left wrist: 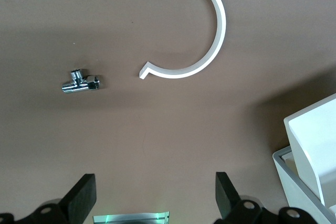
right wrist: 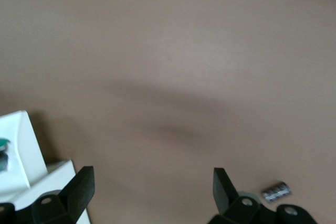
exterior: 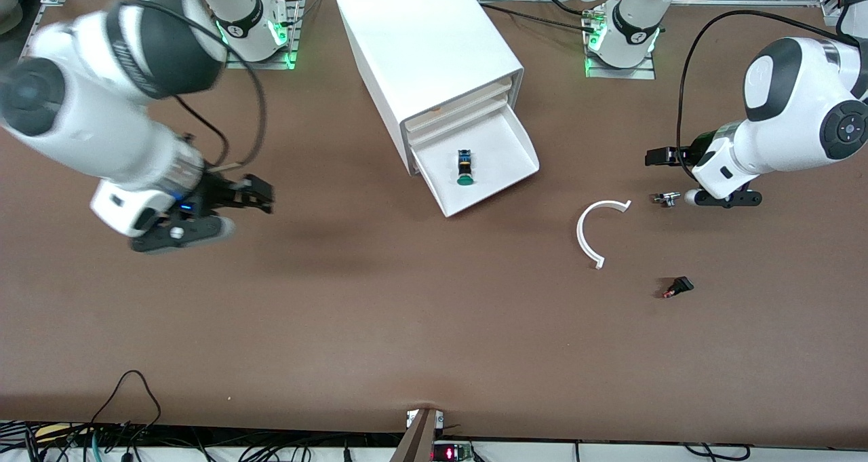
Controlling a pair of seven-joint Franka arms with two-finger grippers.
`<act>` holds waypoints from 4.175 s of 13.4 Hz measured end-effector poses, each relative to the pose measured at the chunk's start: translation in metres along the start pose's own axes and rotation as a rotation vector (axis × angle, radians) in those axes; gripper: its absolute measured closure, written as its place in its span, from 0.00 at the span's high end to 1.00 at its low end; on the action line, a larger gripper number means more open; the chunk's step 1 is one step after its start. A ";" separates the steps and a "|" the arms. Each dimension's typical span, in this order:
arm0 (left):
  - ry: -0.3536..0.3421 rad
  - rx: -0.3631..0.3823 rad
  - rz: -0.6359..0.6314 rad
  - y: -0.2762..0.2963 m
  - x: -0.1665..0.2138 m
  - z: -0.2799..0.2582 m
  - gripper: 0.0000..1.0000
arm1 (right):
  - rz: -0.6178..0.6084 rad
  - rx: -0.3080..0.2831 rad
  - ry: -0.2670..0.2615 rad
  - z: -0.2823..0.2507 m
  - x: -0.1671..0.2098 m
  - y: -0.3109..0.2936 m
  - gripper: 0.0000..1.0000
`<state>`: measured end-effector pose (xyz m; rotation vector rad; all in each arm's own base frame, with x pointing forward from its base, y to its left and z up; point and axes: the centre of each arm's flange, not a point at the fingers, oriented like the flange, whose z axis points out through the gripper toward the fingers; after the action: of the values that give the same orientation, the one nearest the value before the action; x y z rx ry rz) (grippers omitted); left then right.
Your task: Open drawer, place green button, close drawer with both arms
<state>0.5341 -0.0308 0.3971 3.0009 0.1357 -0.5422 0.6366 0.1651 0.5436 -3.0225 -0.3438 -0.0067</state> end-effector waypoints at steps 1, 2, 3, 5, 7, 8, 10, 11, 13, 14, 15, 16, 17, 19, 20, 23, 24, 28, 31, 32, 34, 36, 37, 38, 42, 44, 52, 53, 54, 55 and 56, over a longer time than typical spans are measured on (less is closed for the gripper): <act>-0.017 0.069 -0.073 0.028 0.000 -0.010 1.00 | -0.037 0.005 0.000 -0.011 -0.016 0.019 1.00; -0.007 0.111 -0.108 0.064 0.000 -0.019 1.00 | -0.075 0.009 0.003 -0.023 -0.034 0.041 1.00; 0.002 0.131 -0.120 0.090 -0.001 -0.024 1.00 | -0.108 0.013 0.009 -0.035 -0.053 0.064 1.00; 0.001 0.137 -0.140 0.098 0.002 -0.025 1.00 | -0.172 0.008 0.013 -0.050 -0.090 0.105 1.00; -0.006 0.133 -0.189 0.093 0.008 -0.021 1.00 | -0.194 -0.018 0.005 -0.055 -0.112 0.128 1.00; -0.003 0.135 -0.229 0.100 0.008 -0.018 1.00 | -0.205 -0.035 -0.003 -0.055 -0.115 0.129 1.00; 0.040 0.130 -0.269 0.132 0.006 -0.012 1.00 | -0.228 -0.060 -0.004 -0.054 -0.112 0.119 1.00; 0.071 0.119 -0.280 0.150 0.006 -0.007 1.00 | -0.224 -0.063 0.001 -0.054 -0.111 0.113 1.00; 0.102 0.098 -0.304 0.179 0.010 0.012 1.00 | -0.171 -0.075 0.009 -0.057 -0.108 0.098 1.00; 0.111 0.087 -0.317 0.193 0.013 0.023 1.00 | -0.161 -0.093 0.009 -0.058 -0.106 0.088 1.00; 0.125 0.071 -0.324 0.206 0.016 0.034 1.00 | -0.160 -0.111 0.011 -0.060 -0.105 0.082 1.00; 0.149 0.046 -0.327 0.219 0.019 0.047 1.00 | -0.161 -0.123 0.017 -0.064 -0.104 0.079 1.00; 0.173 0.020 -0.334 0.230 0.022 0.062 1.00 | -0.161 -0.128 0.023 -0.068 -0.104 0.079 1.00; 0.203 -0.021 -0.350 0.247 0.022 0.089 1.00 | -0.158 -0.136 0.025 -0.071 -0.105 0.081 1.00; 0.209 -0.033 -0.358 0.254 0.022 0.098 1.00 | -0.156 -0.137 0.023 -0.072 -0.105 0.082 1.00; 0.238 -0.079 -0.372 0.264 0.026 0.115 1.00 | -0.145 -0.139 0.027 -0.076 -0.106 0.088 1.00; 0.249 -0.095 -0.369 0.265 0.027 0.123 1.00 | -0.141 -0.140 0.022 -0.075 -0.106 0.091 1.00; 0.315 -0.069 -0.376 0.277 0.016 0.166 1.00 | -0.135 -0.157 -0.027 -0.060 -0.101 0.094 1.00; 0.367 -0.015 -0.411 0.308 -0.007 0.193 1.00 | -0.084 -0.161 -0.038 -0.052 -0.095 0.093 1.00; 0.374 -0.008 -0.414 0.318 -0.015 0.200 1.00 | -0.075 -0.161 -0.036 -0.052 -0.094 0.093 1.00; 0.375 -0.005 -0.422 0.332 -0.028 0.206 1.00 | -0.069 -0.162 -0.031 -0.054 -0.093 0.094 1.00; 0.364 0.003 -0.429 0.341 -0.039 0.211 1.00 | -0.065 -0.163 -0.028 -0.055 -0.093 0.096 1.00; 0.356 0.005 -0.427 0.347 -0.046 0.213 1.00 | -0.063 -0.163 -0.028 -0.055 -0.093 0.097 1.00; 0.349 0.005 -0.421 0.353 -0.054 0.216 1.00 | -0.061 -0.163 -0.028 -0.055 -0.093 0.098 1.00; 0.313 0.011 -0.388 0.375 -0.086 0.233 1.00 | -0.060 -0.165 -0.015 -0.056 -0.092 0.098 1.00; 0.283 0.013 -0.377 0.383 -0.095 0.244 1.00 | -0.060 -0.165 -0.016 -0.056 -0.092 0.098 1.00; 0.212 0.001 -0.389 0.389 -0.094 0.262 1.00 | -0.060 -0.165 -0.014 -0.056 -0.091 0.099 1.00; 0.212 0.003 -0.393 0.390 -0.092 0.258 1.00 | -0.060 -0.165 -0.015 -0.056 -0.091 0.099 1.00; 0.211 0.019 -0.399 0.388 -0.084 0.249 1.00 | -0.059 -0.165 -0.014 -0.056 -0.091 0.099 1.00; 0.209 0.042 -0.403 0.384 -0.074 0.235 1.00 | -0.059 -0.165 -0.015 -0.056 -0.091 0.099 1.00; 0.207 0.065 -0.404 0.380 -0.061 0.217 1.00 | -0.059 -0.165 -0.014 -0.056 -0.091 0.099 1.00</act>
<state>0.4416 -0.4341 0.2429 3.0949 0.7636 -0.2645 0.5702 0.0431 0.5877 -3.1754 -0.4554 -0.0186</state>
